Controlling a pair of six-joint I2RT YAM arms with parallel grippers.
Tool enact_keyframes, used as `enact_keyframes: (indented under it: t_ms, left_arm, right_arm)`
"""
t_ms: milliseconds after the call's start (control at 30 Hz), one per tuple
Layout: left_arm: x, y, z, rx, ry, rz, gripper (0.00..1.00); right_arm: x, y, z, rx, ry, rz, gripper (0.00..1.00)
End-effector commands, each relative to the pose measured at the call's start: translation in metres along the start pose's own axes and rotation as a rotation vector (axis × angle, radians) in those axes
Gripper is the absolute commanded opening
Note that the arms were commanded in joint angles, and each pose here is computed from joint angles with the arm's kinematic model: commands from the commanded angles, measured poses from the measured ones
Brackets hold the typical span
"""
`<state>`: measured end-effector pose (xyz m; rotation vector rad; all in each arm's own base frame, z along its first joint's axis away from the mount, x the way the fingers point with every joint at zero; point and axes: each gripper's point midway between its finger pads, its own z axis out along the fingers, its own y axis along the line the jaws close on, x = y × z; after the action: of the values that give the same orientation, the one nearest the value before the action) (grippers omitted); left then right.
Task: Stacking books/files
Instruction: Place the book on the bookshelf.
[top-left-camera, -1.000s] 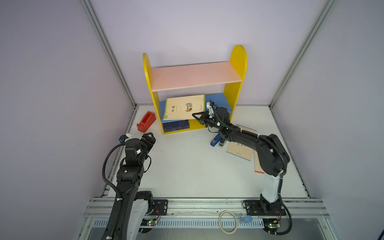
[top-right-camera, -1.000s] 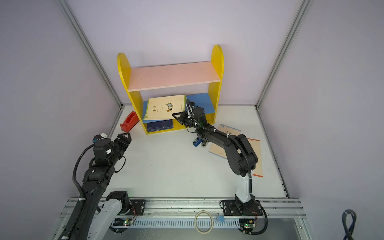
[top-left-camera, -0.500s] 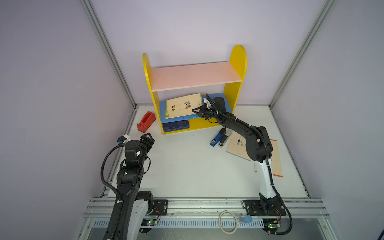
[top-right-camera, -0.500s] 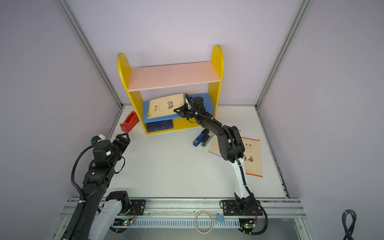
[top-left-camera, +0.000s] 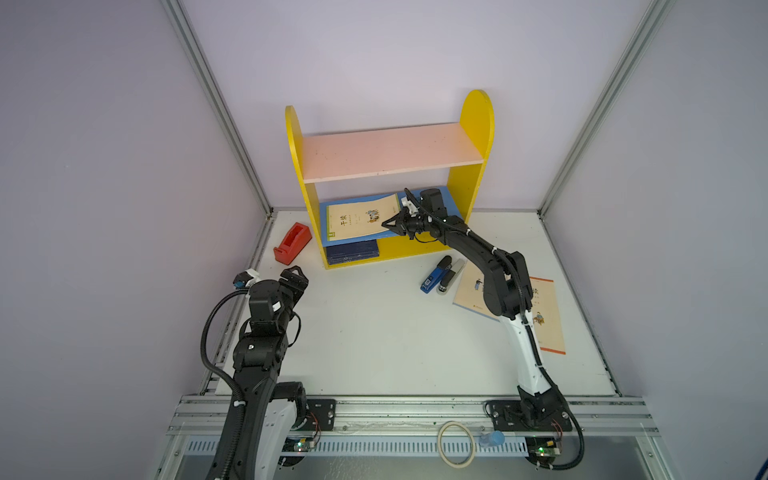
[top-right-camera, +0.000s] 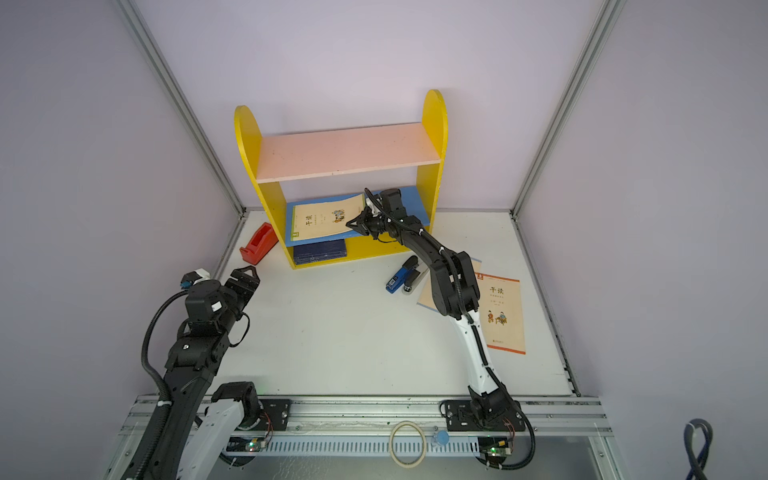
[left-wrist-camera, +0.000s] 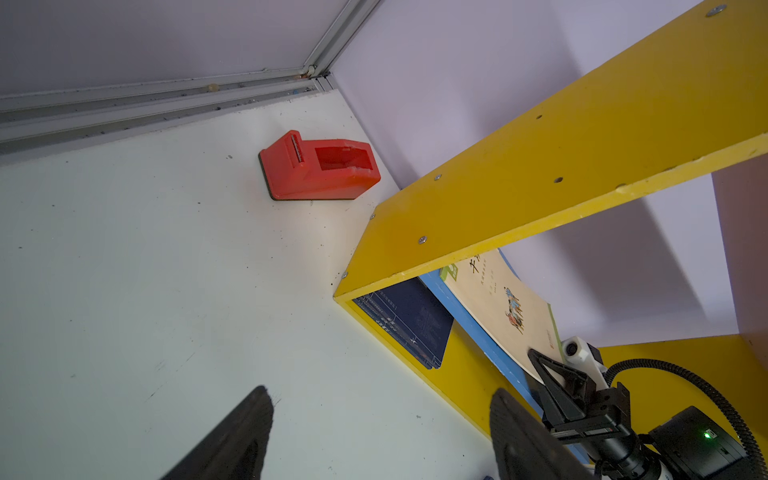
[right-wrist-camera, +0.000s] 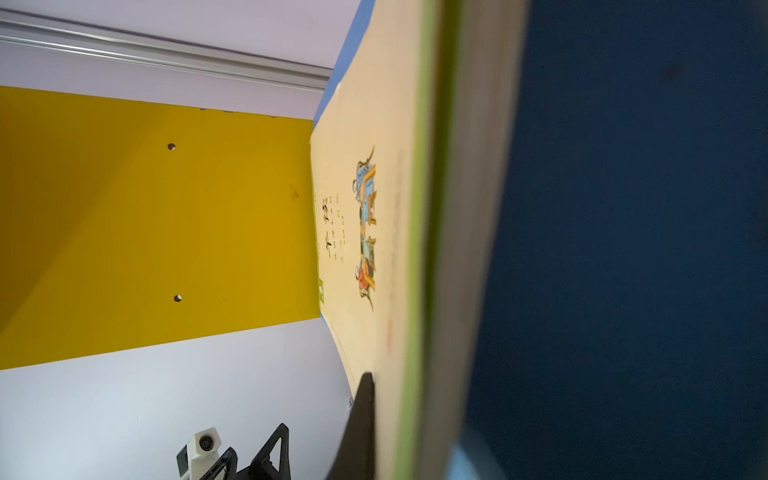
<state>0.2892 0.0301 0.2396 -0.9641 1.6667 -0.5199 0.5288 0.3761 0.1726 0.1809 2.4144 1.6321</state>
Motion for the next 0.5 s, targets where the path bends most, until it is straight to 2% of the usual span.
enact_keyframes:
  t_ms: [0, 100, 200, 467]
  left_arm:
    - [-0.004, -0.004, -0.001, 0.01, -0.013, 0.007, 0.85]
    - [-0.005, -0.005, -0.001, 0.012, -0.014, 0.007, 0.85]
    - [-0.005, -0.005, -0.002, 0.013, -0.013, 0.006, 0.85]
    - [-0.005, -0.003, 0.0, 0.006, -0.012, 0.003, 0.85]
  right_arm:
    - [0.001, -0.017, -0.003, 0.103, -0.013, -0.012, 0.18]
    - [-0.005, -0.025, -0.016, 0.224, -0.064, -0.055, 0.32]
    - [-0.013, -0.033, -0.033, 0.346, -0.129, -0.097, 0.4]
    - [-0.023, -0.045, -0.057, 0.519, -0.24, -0.144, 0.41]
